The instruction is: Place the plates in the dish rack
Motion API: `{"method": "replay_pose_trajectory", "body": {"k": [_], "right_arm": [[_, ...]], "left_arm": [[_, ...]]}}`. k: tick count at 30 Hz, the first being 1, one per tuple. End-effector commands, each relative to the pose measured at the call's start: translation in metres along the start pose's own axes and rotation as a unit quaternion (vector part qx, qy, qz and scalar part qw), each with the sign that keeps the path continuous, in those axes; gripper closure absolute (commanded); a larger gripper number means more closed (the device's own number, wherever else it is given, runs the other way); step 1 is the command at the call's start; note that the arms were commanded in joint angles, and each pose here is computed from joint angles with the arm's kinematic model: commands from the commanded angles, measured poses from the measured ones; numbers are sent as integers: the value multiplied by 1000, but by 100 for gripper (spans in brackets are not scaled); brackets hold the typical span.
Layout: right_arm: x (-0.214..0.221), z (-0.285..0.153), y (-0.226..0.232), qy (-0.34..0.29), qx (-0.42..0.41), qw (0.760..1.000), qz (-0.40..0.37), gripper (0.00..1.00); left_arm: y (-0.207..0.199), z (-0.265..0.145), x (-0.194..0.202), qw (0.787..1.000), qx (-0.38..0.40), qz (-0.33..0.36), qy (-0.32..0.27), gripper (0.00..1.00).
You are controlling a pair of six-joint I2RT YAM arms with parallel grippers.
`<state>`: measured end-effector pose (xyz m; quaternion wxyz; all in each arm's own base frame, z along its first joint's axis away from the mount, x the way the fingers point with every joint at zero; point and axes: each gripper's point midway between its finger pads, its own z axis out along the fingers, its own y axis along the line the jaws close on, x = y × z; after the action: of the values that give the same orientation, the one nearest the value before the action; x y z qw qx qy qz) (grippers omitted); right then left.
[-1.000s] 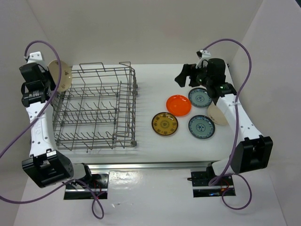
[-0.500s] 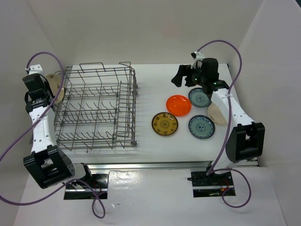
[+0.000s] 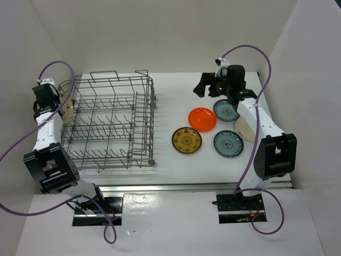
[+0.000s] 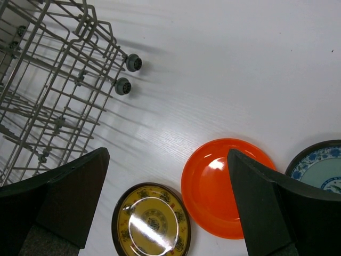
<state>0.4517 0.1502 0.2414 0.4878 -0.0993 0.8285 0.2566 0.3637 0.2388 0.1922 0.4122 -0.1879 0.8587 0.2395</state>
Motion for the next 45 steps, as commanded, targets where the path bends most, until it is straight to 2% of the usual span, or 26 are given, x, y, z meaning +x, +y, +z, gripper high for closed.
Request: {"method": "replay_pose_trajectory", "body": {"k": [1,4,9,14,17,19,29,32,33,36,37,41,45], "right_arm": [[-28,9,2,-38,-6,999,-10,0],[-28,12,3,-36,-11,999,-10,0],[-17,16,-13,-16,28,999,2,0],[-16,11,-15,-20,38,999,1,0],[-15,8,-14,-21,38,999,1,0],[-15,8,-14,-21,38,999,1,0],[-3,8,-20,-5,51,999,8,0],[-3,9,-20,-5,51,999,12,0],[-3,9,-20,-5,51,999,12,0],[0,5,-20,1,56,998,15,0],[-1,5,-22,0,61,998,15,0],[2,-1,-32,5,98,995,29,0],[18,-5,-41,21,119,991,54,0]], "left_arm": [[17,1,-38,998,-30,10,-56,100],[11,9,-30,999,-18,18,-48,100],[-13,16,-16,998,42,30,-39,100],[-15,23,-6,999,41,29,-18,100],[-19,22,-11,998,55,23,-25,100],[-20,28,1,998,53,27,-1,100],[-37,38,11,997,58,35,32,98],[-38,37,8,997,52,39,33,84],[-38,36,11,997,52,39,37,73],[-36,32,5,998,43,36,33,57],[-31,27,-1,998,32,35,29,48],[-22,8,-20,1000,14,20,0,26],[-12,-27,-53,999,5,-11,-48,17]]}}
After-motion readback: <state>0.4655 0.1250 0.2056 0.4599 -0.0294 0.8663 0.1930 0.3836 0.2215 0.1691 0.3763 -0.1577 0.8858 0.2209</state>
